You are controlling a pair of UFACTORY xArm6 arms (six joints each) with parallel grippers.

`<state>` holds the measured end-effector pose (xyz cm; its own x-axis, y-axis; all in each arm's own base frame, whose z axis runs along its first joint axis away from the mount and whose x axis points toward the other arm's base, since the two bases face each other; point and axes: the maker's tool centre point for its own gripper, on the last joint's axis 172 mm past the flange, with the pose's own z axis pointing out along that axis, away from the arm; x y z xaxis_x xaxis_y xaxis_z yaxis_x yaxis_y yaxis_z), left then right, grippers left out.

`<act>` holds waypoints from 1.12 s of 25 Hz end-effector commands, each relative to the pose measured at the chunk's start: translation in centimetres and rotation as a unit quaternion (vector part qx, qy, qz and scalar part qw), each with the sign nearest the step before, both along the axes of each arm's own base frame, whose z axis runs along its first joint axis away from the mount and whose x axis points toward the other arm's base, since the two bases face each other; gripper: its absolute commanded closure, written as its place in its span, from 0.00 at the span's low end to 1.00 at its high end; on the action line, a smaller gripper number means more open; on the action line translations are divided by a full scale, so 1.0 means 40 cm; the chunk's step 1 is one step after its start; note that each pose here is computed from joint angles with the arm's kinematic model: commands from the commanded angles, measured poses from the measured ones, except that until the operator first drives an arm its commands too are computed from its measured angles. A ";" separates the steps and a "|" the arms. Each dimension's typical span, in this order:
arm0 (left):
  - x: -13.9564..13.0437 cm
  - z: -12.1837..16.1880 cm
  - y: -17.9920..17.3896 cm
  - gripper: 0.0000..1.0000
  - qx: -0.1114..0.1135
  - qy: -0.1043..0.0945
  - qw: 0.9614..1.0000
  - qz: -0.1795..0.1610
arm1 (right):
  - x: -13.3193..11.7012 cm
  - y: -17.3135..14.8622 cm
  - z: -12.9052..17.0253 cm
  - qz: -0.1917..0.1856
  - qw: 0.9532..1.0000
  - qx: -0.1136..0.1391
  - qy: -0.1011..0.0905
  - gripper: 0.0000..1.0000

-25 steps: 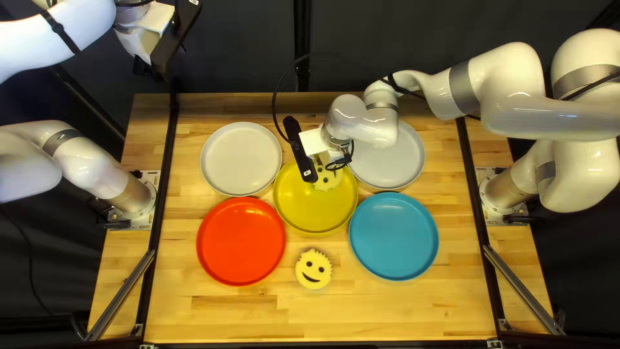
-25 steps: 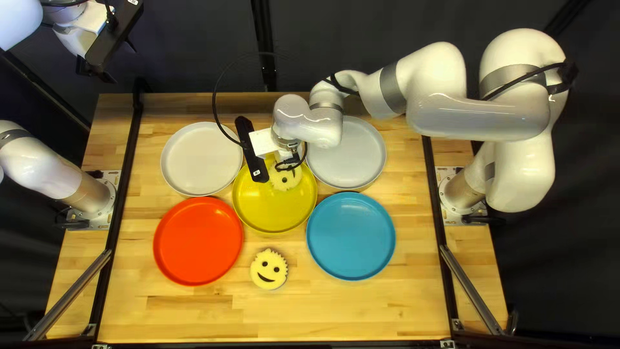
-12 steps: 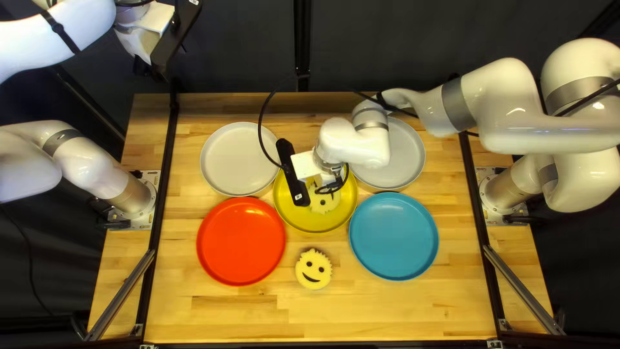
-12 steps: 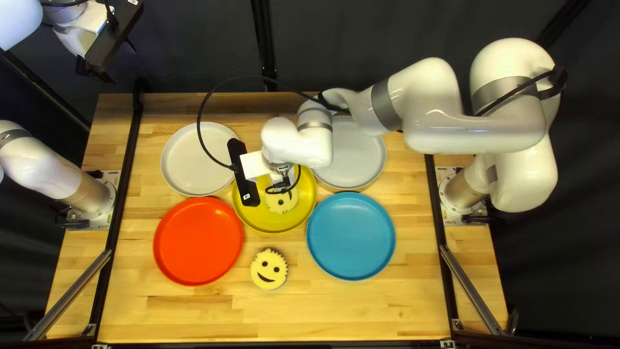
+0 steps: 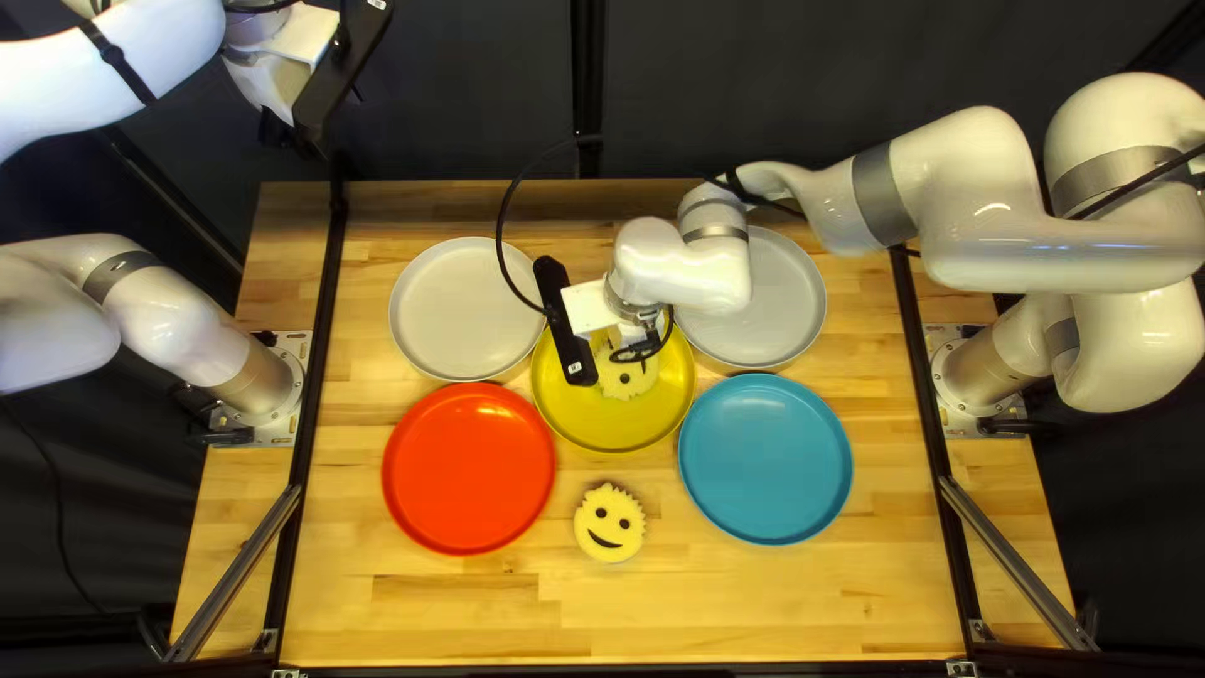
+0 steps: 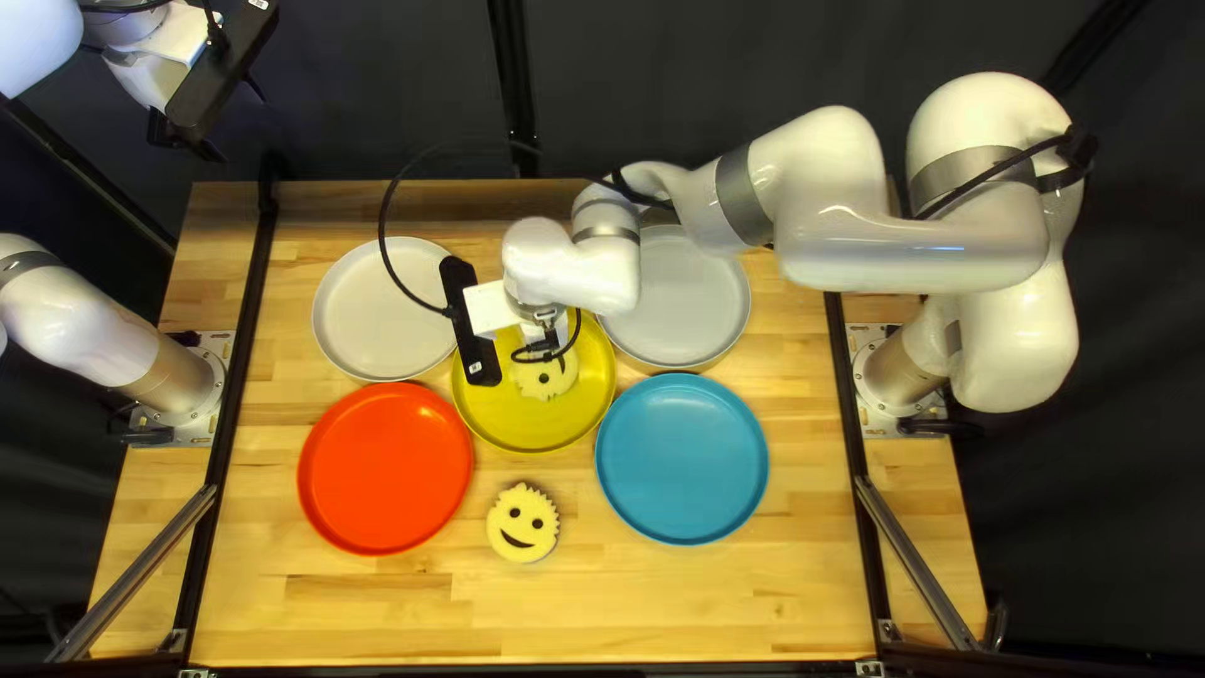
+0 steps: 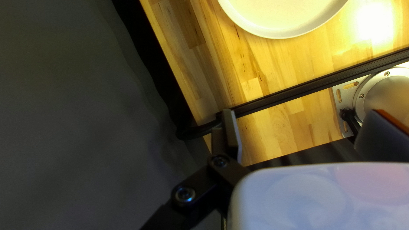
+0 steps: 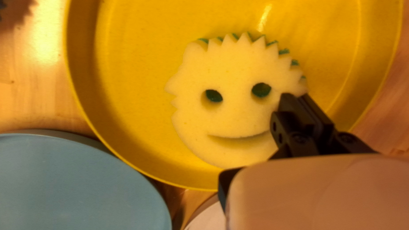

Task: Pick up sponge and scrub the plate

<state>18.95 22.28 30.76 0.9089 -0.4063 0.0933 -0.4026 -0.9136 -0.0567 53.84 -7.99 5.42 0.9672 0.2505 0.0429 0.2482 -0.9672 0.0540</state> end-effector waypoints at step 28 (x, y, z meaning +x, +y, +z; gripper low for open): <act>0.000 0.000 0.000 0.00 0.000 0.000 1.000 0.000 | 0.063 0.109 -0.013 -0.011 0.999 0.041 -0.015 1.00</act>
<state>18.95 22.28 30.76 0.9089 -0.4063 0.0933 -0.4026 -0.9136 -0.0567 56.36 -3.63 4.91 0.9704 0.2236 0.0913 0.2262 -0.9739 -0.0193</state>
